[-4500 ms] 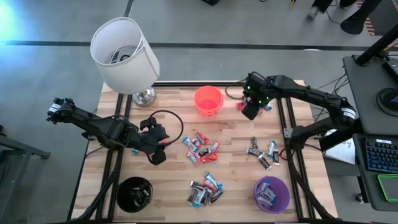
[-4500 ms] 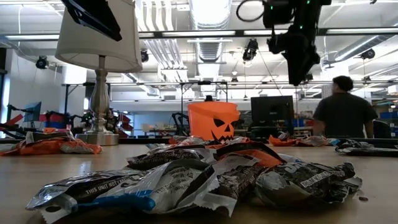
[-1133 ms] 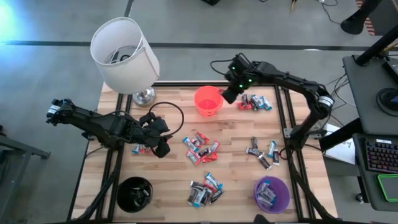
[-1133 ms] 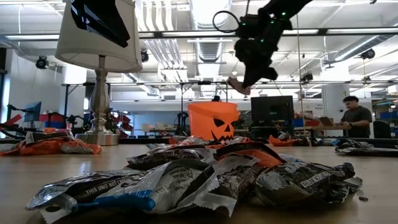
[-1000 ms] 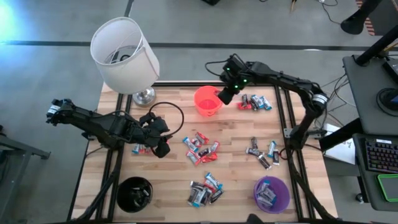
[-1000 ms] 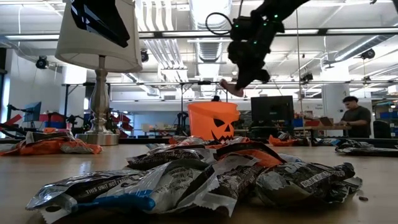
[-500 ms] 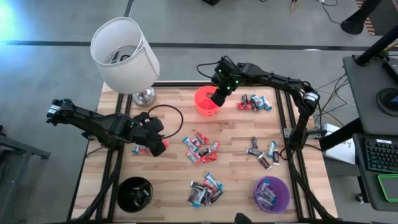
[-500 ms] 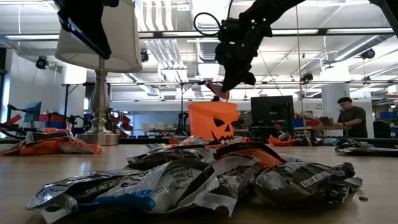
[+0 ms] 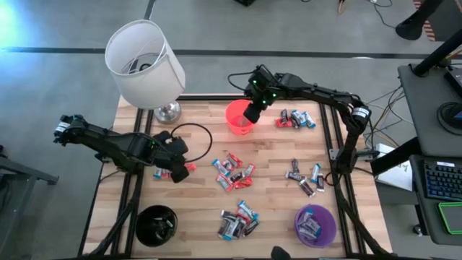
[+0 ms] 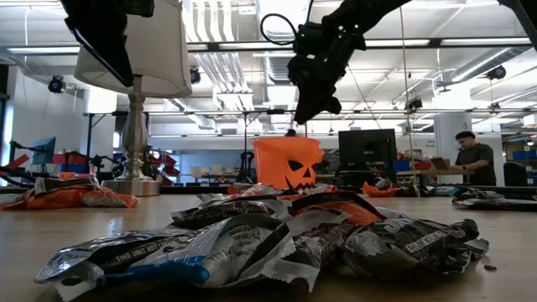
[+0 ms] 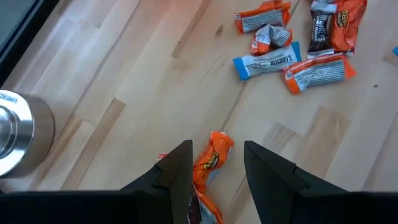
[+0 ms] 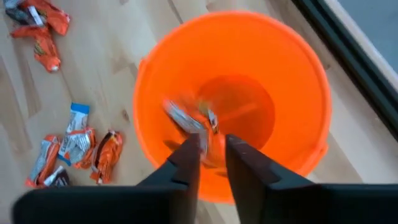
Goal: Organize candy in baskets
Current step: Put the orange chocolate into the orange bucket, then put the brown chocolate into the black bucket
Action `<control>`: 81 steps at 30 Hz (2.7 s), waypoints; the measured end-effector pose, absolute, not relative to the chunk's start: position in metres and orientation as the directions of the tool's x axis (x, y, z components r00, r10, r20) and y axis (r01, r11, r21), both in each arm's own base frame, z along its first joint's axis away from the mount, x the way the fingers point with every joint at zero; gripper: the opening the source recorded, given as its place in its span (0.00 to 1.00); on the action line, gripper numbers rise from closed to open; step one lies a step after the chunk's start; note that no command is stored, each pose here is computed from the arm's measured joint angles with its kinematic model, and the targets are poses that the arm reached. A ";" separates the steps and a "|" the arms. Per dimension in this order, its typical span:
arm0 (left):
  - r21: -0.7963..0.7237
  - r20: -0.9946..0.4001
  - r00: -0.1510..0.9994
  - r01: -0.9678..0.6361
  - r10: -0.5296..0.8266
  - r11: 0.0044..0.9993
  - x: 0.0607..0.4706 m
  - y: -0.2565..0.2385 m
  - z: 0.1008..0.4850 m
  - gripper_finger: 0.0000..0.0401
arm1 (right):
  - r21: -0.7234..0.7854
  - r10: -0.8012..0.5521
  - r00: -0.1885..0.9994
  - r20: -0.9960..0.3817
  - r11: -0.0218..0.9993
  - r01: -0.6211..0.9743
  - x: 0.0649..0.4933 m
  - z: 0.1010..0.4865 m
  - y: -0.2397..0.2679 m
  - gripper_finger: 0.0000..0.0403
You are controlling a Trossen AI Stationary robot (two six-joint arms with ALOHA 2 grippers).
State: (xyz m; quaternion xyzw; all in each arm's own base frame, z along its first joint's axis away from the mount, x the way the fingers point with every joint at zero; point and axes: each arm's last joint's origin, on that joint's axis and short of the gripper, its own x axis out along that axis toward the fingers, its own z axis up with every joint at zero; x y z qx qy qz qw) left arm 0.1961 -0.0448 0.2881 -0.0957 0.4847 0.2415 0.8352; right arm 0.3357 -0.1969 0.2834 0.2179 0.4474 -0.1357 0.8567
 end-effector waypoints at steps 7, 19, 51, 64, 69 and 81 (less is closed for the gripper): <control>0.119 -0.881 0.354 -0.476 0.314 0.871 0.190 -0.043 0.286 0.31 | 0.274 -0.057 0.589 -0.806 0.846 0.458 0.338 0.286 -0.198 0.34; 0.195 -0.926 0.166 -0.555 0.338 0.809 0.173 -0.039 0.260 0.31 | 0.294 -0.048 0.590 -0.806 0.833 0.469 0.339 0.287 -0.196 0.35; 0.084 -0.979 0.059 -0.751 0.193 0.655 0.160 -0.034 0.189 0.31 | 0.402 0.050 0.614 -0.788 0.796 0.452 0.317 0.322 -0.165 0.34; 0.068 -0.974 0.095 -0.740 0.203 0.669 0.165 -0.023 0.185 0.31 | 0.418 0.040 0.637 -0.769 0.786 0.456 0.311 0.334 -0.159 0.35; 0.026 -0.977 0.129 -0.724 0.171 0.690 0.169 -0.024 0.182 0.31 | 0.419 0.039 0.637 -0.770 0.785 0.457 0.311 0.334 -0.159 0.35; 0.048 -0.984 0.087 -0.721 0.158 0.691 0.163 -0.024 0.169 0.30 | 0.418 0.039 0.637 -0.770 0.785 0.457 0.311 0.334 -0.159 0.34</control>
